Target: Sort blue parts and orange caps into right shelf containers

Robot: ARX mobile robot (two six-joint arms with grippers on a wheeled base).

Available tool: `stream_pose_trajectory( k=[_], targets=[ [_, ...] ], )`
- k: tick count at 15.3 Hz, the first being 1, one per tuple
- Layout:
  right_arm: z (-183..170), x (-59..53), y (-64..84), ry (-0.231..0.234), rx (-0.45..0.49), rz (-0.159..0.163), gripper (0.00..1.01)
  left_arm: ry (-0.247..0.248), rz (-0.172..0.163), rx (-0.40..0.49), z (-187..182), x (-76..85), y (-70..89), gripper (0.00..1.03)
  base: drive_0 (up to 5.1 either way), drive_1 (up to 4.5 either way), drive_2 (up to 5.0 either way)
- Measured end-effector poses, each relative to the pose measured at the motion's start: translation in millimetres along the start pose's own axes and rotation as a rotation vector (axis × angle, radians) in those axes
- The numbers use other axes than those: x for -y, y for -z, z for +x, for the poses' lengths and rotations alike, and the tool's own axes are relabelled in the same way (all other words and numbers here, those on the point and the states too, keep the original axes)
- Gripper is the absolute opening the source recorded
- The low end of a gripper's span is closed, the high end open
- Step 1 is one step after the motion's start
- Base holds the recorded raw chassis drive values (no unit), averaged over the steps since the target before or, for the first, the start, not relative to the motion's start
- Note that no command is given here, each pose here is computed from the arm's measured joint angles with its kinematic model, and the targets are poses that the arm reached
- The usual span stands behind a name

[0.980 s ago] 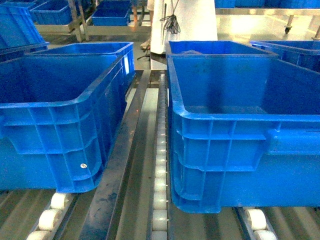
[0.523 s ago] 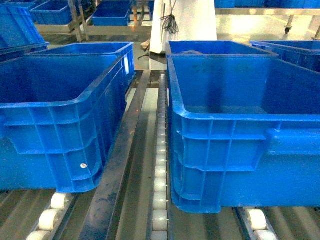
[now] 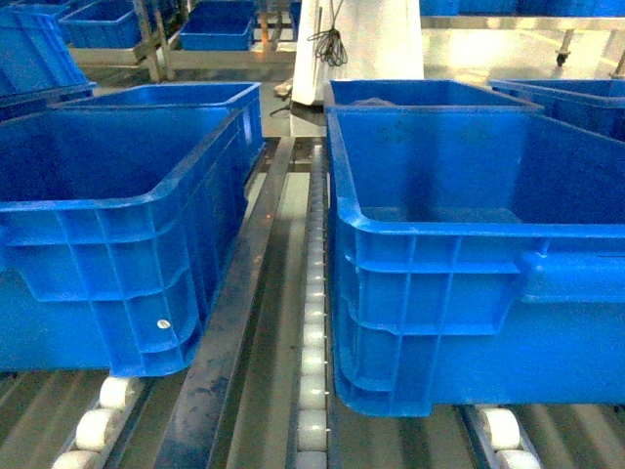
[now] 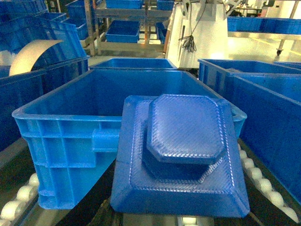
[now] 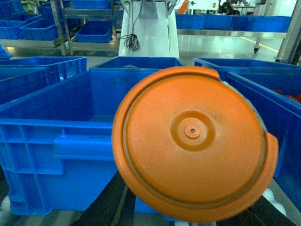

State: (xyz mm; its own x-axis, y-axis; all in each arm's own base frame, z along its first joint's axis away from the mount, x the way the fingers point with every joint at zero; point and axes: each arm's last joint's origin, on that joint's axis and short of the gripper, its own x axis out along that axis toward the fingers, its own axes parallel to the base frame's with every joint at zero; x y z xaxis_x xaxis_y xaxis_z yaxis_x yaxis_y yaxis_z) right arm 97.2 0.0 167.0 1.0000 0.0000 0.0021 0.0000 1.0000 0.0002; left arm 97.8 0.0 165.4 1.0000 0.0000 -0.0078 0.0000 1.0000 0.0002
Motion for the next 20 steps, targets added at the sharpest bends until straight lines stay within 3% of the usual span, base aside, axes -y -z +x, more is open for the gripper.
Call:
stream_pose_trajectory(
  k=[11, 12, 13, 15, 17, 18, 19, 20],
  targets=[
    [0.0, 0.0, 0.0, 0.0, 0.0, 0.0, 0.41, 0.0, 0.0, 0.0, 0.0, 0.0, 0.0, 0.43, 0.0, 0.0, 0.0],
    [0.0, 0.0, 0.0, 0.0, 0.0, 0.0, 0.41, -0.037, -0.004, 0.063, 0.1, 0.6, -6.3, 0.43, 0.0, 0.0, 0.0],
    [0.8, -1.7, -1.0, 0.05, 0.001, -0.02, 0.41, -0.058, -0.011, 0.14, 0.0, 1.3, -18.7, 0.43, 0.0, 0.0, 0.0],
    [2.8, -12.3, -18.0, 0.058, 0.033, -0.031, 0.41, -0.045, -0.018, 0.179, 0.8, 4.3, -40.5, 0.43, 0.0, 0.0, 0.0],
    [1.3, -25.5, -46.6, -0.003, 0.126, -0.011, 0.41, -0.03, -0.022, 0.207, 5.2, 9.9, -49.7, 0.43, 0.0, 0.0, 0.0],
    [6.8, -32.1, -52.4, -0.044, 0.153, -0.024, 0.41, -0.041, -0.015, 0.187, 16.4, 9.7, -51.7, 0.43, 0.0, 0.0, 0.0],
    [32.4, -37.6, -63.8, -0.071, 0.164, -0.058, 0.41, -0.046, 0.017, 0.155, 45.3, 5.9, -58.6, 0.43, 0.0, 0.0, 0.0],
    [57.7, -38.7, -73.6, -0.073, 0.173, -0.082, 0.41, -0.072, 0.023, 0.151, 72.8, -1.2, -68.5, 0.43, 0.0, 0.0, 0.0]
  ],
)
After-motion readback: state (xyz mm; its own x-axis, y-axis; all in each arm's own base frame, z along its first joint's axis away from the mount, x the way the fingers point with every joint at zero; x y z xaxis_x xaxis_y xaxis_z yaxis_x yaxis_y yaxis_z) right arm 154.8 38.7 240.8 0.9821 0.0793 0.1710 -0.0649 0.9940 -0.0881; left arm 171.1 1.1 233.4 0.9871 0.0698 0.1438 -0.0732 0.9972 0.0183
